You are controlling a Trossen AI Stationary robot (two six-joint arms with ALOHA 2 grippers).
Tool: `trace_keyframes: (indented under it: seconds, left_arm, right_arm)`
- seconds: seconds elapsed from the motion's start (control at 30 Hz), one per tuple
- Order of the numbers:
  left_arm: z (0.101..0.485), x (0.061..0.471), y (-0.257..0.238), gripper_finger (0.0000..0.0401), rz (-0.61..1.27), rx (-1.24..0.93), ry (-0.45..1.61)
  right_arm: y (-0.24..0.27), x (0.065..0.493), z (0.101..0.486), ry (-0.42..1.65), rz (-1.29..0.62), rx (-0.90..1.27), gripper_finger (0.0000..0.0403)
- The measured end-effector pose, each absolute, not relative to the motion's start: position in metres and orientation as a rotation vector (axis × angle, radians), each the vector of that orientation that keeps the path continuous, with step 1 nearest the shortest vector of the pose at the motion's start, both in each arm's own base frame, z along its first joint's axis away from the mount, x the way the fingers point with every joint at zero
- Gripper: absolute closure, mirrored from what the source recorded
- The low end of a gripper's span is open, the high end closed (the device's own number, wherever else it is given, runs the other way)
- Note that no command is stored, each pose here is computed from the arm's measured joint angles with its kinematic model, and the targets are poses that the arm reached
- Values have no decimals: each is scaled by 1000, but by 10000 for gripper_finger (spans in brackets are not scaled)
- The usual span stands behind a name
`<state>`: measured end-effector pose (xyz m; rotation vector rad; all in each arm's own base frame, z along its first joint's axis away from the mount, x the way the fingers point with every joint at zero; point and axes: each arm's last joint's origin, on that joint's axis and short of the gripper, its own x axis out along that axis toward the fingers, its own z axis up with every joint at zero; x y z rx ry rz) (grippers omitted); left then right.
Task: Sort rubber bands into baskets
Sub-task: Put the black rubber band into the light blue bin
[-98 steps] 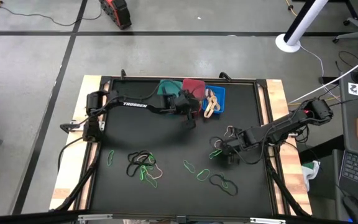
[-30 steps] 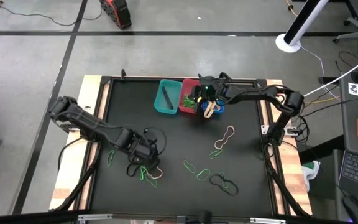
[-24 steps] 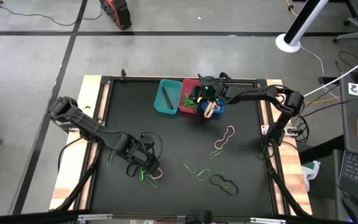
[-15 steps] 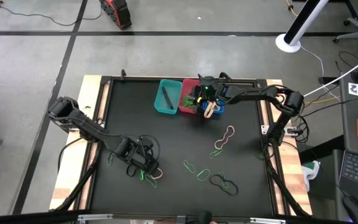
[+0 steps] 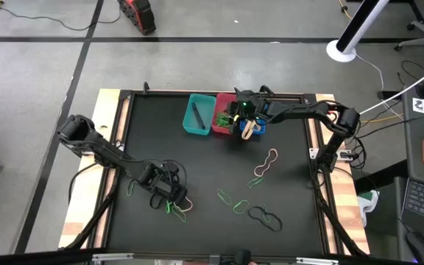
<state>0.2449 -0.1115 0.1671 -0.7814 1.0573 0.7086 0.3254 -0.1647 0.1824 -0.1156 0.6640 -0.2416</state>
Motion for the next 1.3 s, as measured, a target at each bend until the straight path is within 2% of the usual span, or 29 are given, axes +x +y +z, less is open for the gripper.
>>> trace_keyframes:
  seconds: [0.4,0.67,0.93,1.1,1.3]
  left_arm:
    - [150,241,-107,251,738,-761,1045]
    - [150,242,-107,317,735,-764,1042]
    - [152,245,-109,355,703,-792,1012]
    - [157,249,-111,393,677,-780,1008]
    - [170,255,-114,396,621,-774,984]
  right_arm:
    - [-165,325,182,666,-241,-114,237]
    - [-165,325,182,665,-239,-114,237]
    - [-165,325,182,665,-239,-114,237]
    - [-165,325,182,665,-239,-114,237]
    - [-165,325,182,665,-239,-114,237]
